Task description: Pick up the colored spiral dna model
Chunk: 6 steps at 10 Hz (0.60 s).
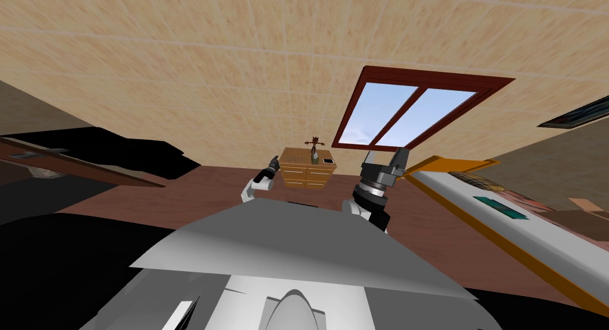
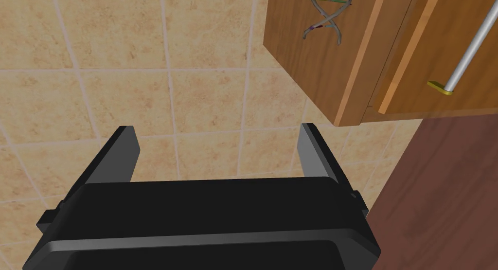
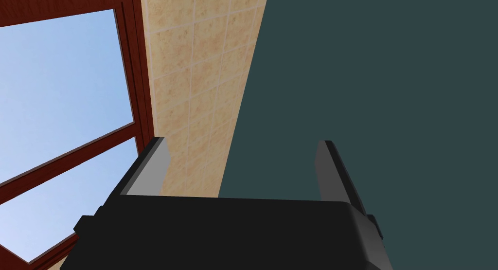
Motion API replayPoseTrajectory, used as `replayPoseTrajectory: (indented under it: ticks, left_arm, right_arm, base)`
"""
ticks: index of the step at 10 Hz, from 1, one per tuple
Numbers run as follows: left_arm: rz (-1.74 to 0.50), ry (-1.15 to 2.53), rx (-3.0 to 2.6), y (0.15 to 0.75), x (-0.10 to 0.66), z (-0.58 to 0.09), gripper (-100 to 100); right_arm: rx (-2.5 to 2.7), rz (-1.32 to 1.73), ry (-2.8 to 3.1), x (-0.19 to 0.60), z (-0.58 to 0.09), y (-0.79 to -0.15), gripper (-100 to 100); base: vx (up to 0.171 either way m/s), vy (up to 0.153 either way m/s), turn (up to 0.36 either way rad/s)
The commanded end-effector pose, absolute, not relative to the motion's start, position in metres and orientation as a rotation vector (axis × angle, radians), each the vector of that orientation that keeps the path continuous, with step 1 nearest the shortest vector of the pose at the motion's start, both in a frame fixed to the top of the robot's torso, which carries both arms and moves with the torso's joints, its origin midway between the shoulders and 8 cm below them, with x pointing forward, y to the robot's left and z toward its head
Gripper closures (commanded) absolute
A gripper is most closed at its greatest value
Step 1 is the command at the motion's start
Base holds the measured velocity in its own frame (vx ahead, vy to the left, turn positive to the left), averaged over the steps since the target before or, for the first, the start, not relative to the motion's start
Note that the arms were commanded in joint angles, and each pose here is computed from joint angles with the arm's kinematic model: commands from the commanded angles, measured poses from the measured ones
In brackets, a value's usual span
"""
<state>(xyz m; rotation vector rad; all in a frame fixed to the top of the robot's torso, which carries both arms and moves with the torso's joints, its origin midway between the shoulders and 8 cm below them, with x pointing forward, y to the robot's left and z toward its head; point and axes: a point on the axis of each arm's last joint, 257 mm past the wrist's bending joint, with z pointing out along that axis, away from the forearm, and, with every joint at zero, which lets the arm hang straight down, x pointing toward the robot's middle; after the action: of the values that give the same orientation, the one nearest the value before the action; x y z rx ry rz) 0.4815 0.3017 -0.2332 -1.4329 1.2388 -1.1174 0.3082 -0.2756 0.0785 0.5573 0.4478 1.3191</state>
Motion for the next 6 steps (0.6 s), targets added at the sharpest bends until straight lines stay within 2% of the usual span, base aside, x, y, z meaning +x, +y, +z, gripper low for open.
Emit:
replayPoseTrajectory:
  ticks: [1, 6]
  left_arm:
    - [-1.103, 1.269, -1.477, 0.298, 0.486, -0.246, -100]
    - [-1.053, 1.355, -1.586, 0.287, 0.490, -0.279, -100]
  right_arm:
    - [0.557, 1.319, 0.448, 0.308, 0.079, -0.276, 0]
    - [0.557, 1.319, 0.448, 0.308, 0.079, -0.276, 0]
  base:
    - [0.027, -0.006, -0.019]
    - [0.039, -0.011, -0.028]
